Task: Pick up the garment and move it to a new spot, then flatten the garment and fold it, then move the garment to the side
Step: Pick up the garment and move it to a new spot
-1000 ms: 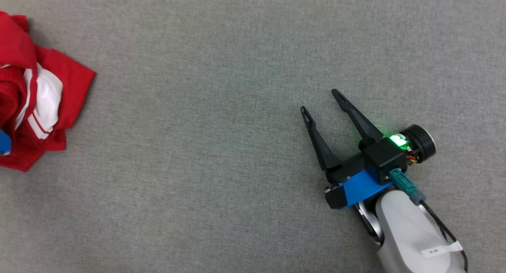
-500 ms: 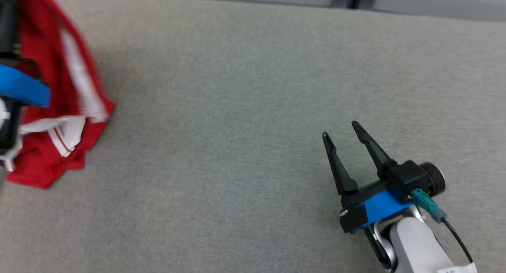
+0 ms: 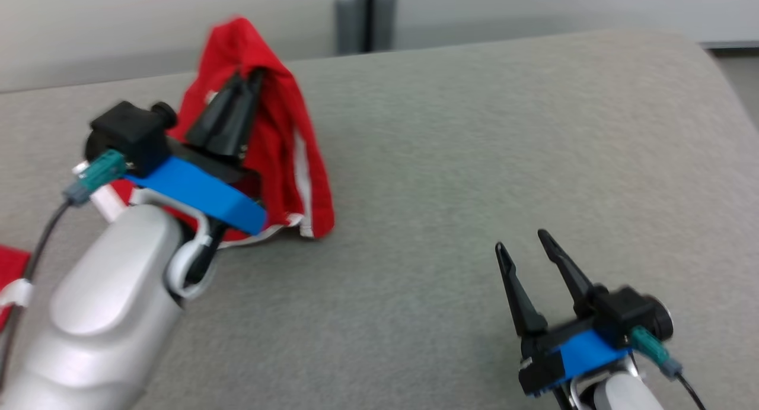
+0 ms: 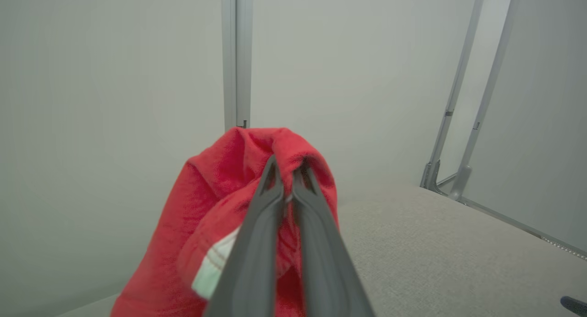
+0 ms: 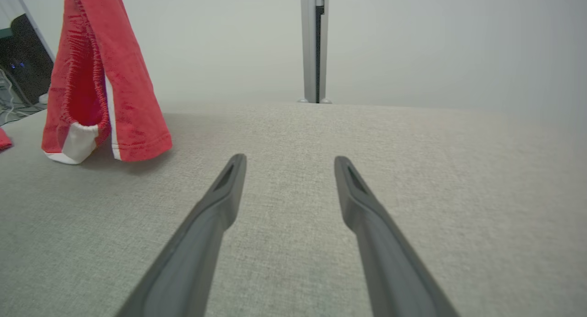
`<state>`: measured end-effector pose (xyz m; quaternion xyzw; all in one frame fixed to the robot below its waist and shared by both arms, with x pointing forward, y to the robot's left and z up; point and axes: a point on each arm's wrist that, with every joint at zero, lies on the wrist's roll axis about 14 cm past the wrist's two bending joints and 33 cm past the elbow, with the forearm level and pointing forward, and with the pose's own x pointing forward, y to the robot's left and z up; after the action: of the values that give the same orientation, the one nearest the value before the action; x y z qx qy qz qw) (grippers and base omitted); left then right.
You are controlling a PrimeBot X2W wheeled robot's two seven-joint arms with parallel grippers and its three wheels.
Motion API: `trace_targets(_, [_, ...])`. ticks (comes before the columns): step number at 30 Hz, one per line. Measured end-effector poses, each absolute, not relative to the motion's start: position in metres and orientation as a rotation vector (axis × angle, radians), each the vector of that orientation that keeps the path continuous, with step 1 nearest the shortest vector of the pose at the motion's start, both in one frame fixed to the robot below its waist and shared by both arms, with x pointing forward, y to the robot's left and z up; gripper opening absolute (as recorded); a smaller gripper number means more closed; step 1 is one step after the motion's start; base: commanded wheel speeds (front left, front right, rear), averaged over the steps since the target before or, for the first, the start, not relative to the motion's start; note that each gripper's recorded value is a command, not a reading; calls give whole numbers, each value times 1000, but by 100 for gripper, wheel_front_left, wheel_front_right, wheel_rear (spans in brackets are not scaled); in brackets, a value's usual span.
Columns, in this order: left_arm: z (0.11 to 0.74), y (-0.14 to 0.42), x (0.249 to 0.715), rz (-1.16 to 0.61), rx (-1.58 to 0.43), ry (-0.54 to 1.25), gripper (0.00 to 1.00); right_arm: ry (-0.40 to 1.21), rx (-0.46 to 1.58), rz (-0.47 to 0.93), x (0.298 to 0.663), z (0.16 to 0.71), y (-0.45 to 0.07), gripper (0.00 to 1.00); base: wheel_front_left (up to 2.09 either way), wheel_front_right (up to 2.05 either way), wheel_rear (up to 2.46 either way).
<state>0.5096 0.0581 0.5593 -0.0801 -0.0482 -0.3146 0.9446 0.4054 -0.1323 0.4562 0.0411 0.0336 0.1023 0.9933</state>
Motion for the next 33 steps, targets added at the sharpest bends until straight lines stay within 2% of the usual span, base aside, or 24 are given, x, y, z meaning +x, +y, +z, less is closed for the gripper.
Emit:
trace_targets(7, [533,-49,468,-906,-206,-28,0,65,76,56,372,461,-180,100,0,0,0])
trace_targets(8, [527,-57,462,-928,-209,-9,25,63,77,41,368,463,-184,100,0,0,0])
trace_targets(9, [521,-65,455,-949,-213,10,75,63,76,26,364,463,-188,100,0,0,0])
trace_targets(10, [515,-71,450,-966,-208,26,100,61,77,13,360,464,-192,100,0,0,0])
trace_targets(15, [491,-70,437,-958,-187,89,100,46,83,-20,353,469,-201,100,0,0,0])
trace_targets(18, [476,-34,441,-836,-196,133,100,35,96,3,357,471,-194,100,0,0,0])
trace_targets(25, [471,65,446,-544,-145,105,100,10,107,82,370,478,-170,100,0,0,0])
trace_targets(26, [474,95,444,-457,-121,83,100,7,107,105,373,479,-163,100,0,0,0])
trace_targets(30, [473,132,430,-338,-116,69,100,-4,105,133,376,483,-154,100,0,0,0])
trace_targets(33, [462,175,403,-187,-118,88,100,-13,102,157,375,487,-146,100,0,0,0])
